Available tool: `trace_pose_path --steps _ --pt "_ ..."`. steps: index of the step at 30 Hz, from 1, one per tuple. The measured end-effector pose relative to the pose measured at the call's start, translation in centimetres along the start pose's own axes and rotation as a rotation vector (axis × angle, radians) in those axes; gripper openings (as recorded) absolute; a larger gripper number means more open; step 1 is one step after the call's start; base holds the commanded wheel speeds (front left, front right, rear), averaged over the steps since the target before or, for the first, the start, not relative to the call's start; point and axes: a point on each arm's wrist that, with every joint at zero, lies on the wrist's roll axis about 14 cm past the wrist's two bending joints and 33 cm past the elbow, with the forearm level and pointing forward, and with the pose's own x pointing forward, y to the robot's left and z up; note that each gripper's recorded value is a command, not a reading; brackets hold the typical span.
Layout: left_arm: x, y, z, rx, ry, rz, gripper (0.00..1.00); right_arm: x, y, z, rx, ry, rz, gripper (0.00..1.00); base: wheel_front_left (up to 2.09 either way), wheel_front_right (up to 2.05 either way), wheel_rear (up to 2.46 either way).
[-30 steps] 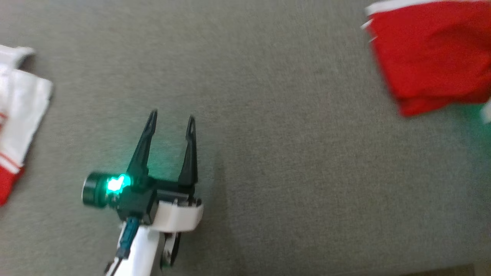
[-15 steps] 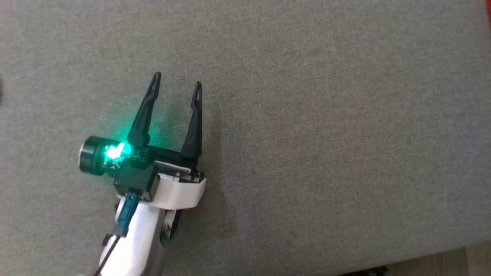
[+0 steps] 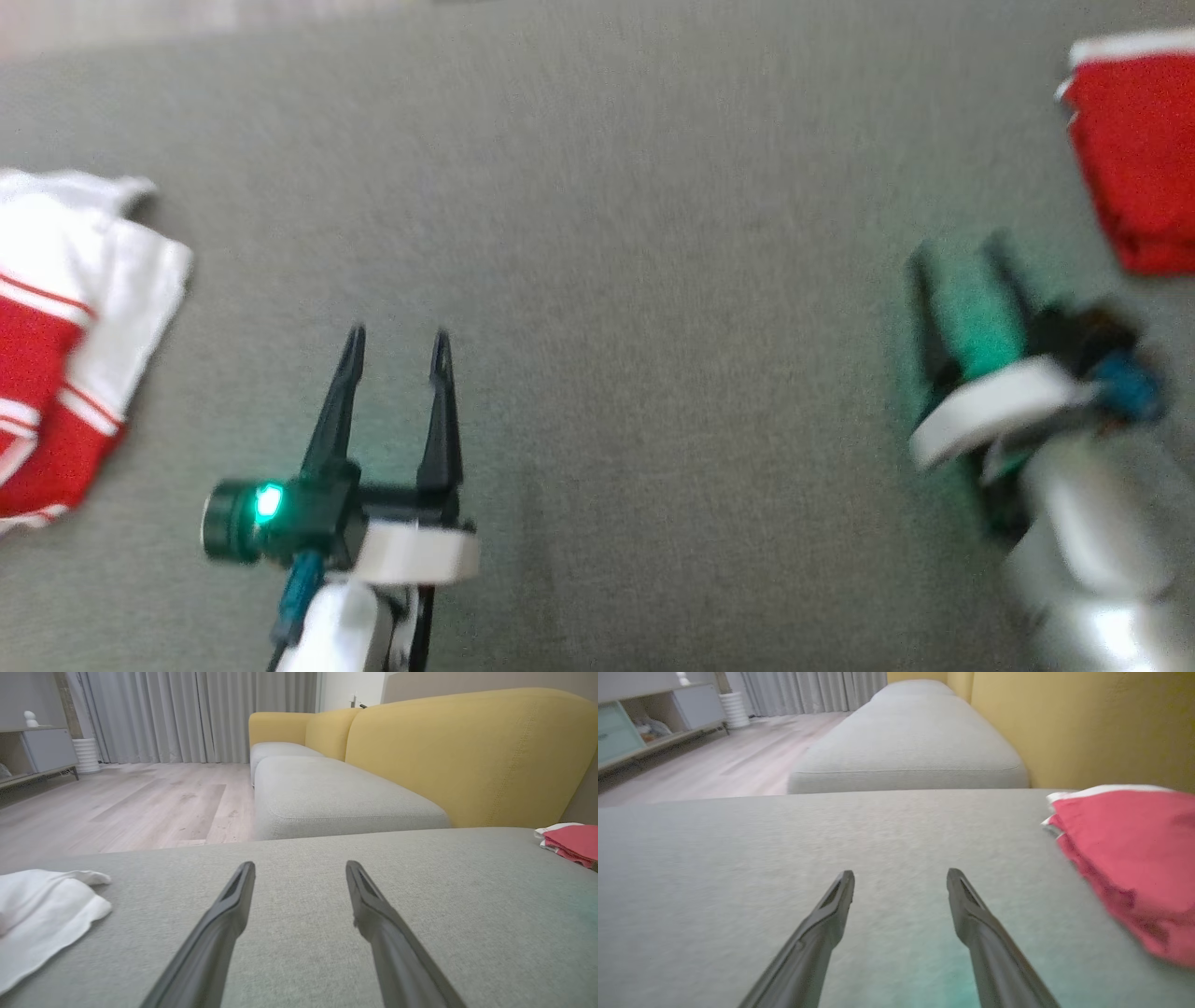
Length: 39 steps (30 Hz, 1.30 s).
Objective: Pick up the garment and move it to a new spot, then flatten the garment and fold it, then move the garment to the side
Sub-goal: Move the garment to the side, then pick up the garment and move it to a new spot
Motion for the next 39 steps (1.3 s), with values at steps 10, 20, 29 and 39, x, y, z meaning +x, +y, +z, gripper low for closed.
trace_pose_path --steps 10,20,29,39 --pt "-8.3 2.0 1.8 0.018 -0.029 0.107 1.00 -9.5 7.4 4.9 0.078 -0.230 0.103 1.00 0.00 0.00 0.00" --pt "-11.0 3.2 2.7 0.039 -0.067 0.155 1.00 -12.2 7.4 4.1 0.092 -0.232 0.084 1.00 0.00 0.00 0.00" --pt "-11.1 3.1 2.6 0.050 -0.065 0.146 1.00 -12.6 7.0 4.0 0.120 -0.234 0.070 1.00 0.00 0.00 0.00" --pt "-11.2 3.1 2.6 0.053 -0.065 0.145 1.00 -12.7 7.2 4.0 0.120 -0.236 0.074 1.00 0.00 0.00 0.00"
